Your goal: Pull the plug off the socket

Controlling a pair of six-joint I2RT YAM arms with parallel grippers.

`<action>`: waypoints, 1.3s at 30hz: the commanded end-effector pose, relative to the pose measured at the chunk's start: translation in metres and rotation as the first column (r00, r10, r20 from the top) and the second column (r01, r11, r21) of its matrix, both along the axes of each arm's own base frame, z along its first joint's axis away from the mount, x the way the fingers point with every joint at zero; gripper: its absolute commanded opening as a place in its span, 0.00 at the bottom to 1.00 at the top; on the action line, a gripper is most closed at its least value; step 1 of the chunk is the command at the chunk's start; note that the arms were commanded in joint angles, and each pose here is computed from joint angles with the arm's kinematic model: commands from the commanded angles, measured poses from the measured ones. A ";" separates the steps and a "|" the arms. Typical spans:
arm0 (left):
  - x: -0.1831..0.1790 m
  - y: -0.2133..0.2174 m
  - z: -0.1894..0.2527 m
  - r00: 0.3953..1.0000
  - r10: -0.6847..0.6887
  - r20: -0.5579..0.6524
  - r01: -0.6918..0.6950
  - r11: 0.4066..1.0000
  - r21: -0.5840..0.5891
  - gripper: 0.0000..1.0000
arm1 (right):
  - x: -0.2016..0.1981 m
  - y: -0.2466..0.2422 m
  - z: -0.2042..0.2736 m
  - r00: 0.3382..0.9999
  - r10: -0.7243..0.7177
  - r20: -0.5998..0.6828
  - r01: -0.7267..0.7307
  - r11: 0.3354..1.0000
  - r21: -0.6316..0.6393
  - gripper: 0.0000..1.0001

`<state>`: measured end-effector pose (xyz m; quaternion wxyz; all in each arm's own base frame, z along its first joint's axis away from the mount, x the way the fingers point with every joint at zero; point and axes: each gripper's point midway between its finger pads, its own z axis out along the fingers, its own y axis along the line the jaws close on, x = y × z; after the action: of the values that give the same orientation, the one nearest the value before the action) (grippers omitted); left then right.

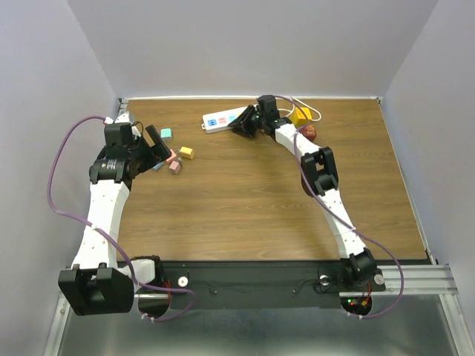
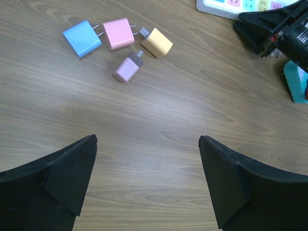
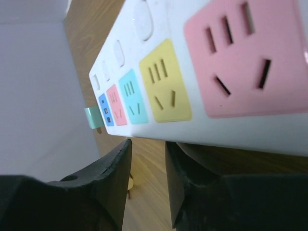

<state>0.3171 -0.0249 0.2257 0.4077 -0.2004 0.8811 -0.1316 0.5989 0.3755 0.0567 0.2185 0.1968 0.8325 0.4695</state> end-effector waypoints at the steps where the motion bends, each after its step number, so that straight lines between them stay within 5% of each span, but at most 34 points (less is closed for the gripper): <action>1: 0.000 -0.008 0.012 0.998 -0.032 0.047 0.034 0.999 -0.039 0.98 | 0.004 -0.004 0.053 0.985 0.074 0.155 -0.083 0.995 0.052 0.41; 6: 0.009 -0.017 0.014 0.996 -0.074 0.058 0.078 0.995 -0.068 0.98 | -0.045 -0.019 0.148 0.933 0.180 0.310 -0.183 0.983 -0.021 0.62; 10: 0.018 -0.021 0.015 0.993 -0.092 0.068 0.097 0.992 -0.078 0.98 | -0.068 -0.082 0.175 0.928 0.053 0.368 0.021 0.981 -0.193 0.85; 14: 0.026 -0.025 0.009 0.991 -0.117 0.059 0.121 0.989 -0.080 0.98 | -0.082 -0.152 0.169 0.930 -0.076 0.359 0.202 0.923 -0.328 0.86; 19: 0.038 -0.032 0.003 0.987 -0.154 0.046 0.157 0.984 -0.089 0.97 | -0.079 -0.220 0.175 0.887 -0.147 0.438 0.394 0.736 -0.551 0.94; 23: 0.045 -0.034 0.006 0.984 -0.170 0.048 0.174 0.981 -0.081 0.97 | -0.068 -0.254 0.174 0.880 -0.131 0.457 0.434 0.614 -0.659 1.00; 29: 0.045 -0.035 0.006 0.983 -0.180 0.048 0.183 0.980 -0.078 0.97 | -0.052 -0.287 0.149 0.903 -0.053 0.427 0.391 0.516 -0.762 1.00; 35: 0.042 -0.035 0.004 0.982 -0.182 0.045 0.185 0.980 -0.078 0.97 | -0.045 -0.323 0.121 0.928 -0.057 0.367 0.342 0.521 -0.782 1.00; 39: 0.043 -0.034 0.002 0.983 -0.179 0.039 0.182 0.980 -0.078 0.97 | -0.052 -0.315 0.088 0.959 0.023 0.282 0.214 0.593 -0.776 1.00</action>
<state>0.3552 -0.0573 0.2070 0.3706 -0.1521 0.8941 -0.2003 0.5459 0.0562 0.1547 0.4344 0.0992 0.8949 0.0246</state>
